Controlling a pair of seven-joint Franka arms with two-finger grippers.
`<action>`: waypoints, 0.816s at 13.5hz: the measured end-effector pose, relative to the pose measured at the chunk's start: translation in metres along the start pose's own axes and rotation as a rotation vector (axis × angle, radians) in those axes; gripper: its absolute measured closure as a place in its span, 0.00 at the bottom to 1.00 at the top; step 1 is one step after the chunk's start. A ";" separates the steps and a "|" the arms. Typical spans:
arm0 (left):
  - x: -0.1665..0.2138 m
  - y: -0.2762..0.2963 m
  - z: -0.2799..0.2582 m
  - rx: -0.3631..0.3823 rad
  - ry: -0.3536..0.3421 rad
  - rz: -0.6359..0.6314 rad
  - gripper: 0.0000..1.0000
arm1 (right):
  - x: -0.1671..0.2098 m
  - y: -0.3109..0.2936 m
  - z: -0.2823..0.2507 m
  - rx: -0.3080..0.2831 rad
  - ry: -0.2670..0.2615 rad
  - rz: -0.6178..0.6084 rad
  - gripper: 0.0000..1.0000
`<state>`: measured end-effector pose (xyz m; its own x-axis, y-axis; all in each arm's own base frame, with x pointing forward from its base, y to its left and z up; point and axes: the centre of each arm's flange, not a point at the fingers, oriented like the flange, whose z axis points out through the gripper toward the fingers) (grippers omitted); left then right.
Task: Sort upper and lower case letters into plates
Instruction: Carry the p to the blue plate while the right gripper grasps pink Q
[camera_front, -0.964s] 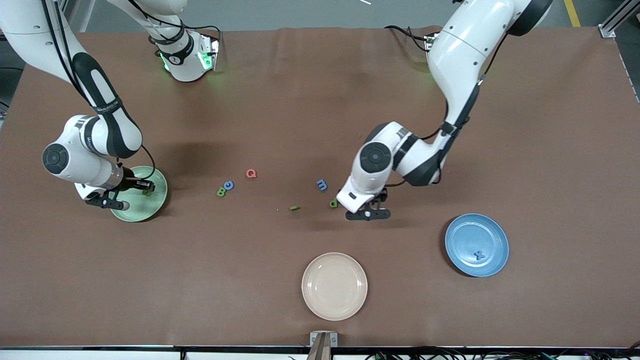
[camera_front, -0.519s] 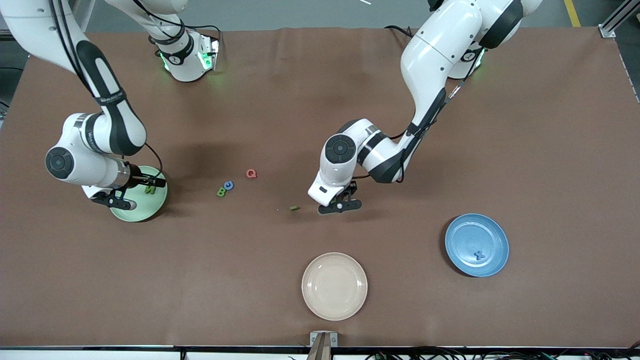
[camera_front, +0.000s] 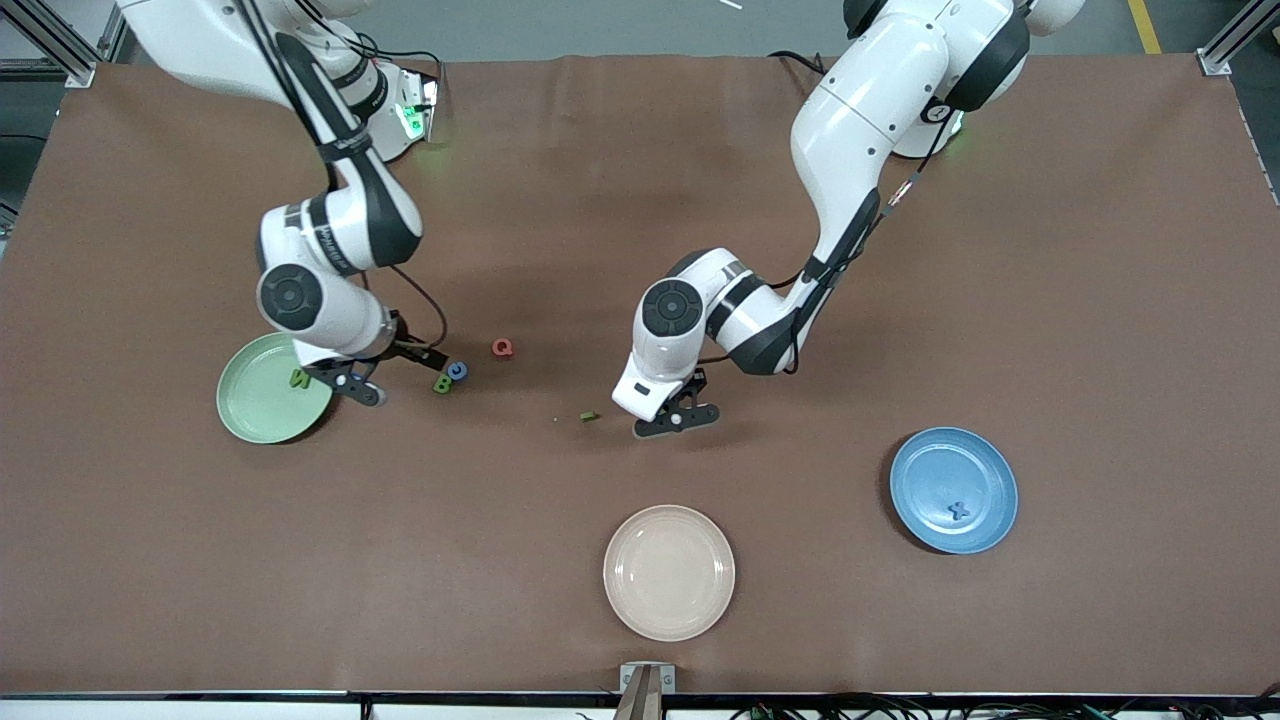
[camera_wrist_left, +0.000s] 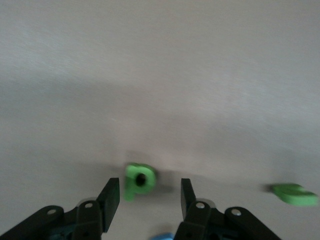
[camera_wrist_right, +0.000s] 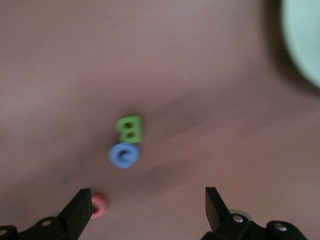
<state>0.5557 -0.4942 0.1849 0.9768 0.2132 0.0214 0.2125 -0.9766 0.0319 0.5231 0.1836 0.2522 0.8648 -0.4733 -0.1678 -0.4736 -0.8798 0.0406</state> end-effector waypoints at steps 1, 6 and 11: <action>0.003 -0.004 0.002 0.017 -0.003 0.005 0.42 | -0.011 -0.014 0.005 0.025 0.007 0.007 0.00; 0.005 -0.002 0.001 0.020 -0.001 0.012 0.44 | -0.043 -0.059 0.064 0.084 0.059 0.026 0.00; 0.007 0.004 0.000 0.004 0.008 0.012 0.45 | -0.050 -0.061 0.090 0.056 0.039 0.021 0.00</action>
<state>0.5633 -0.4966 0.1847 0.9791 0.2014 0.0297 0.2006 -0.9793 0.0277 0.4939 0.2643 0.1692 0.8597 -0.4941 -0.1293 -0.4996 -0.8662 -0.0120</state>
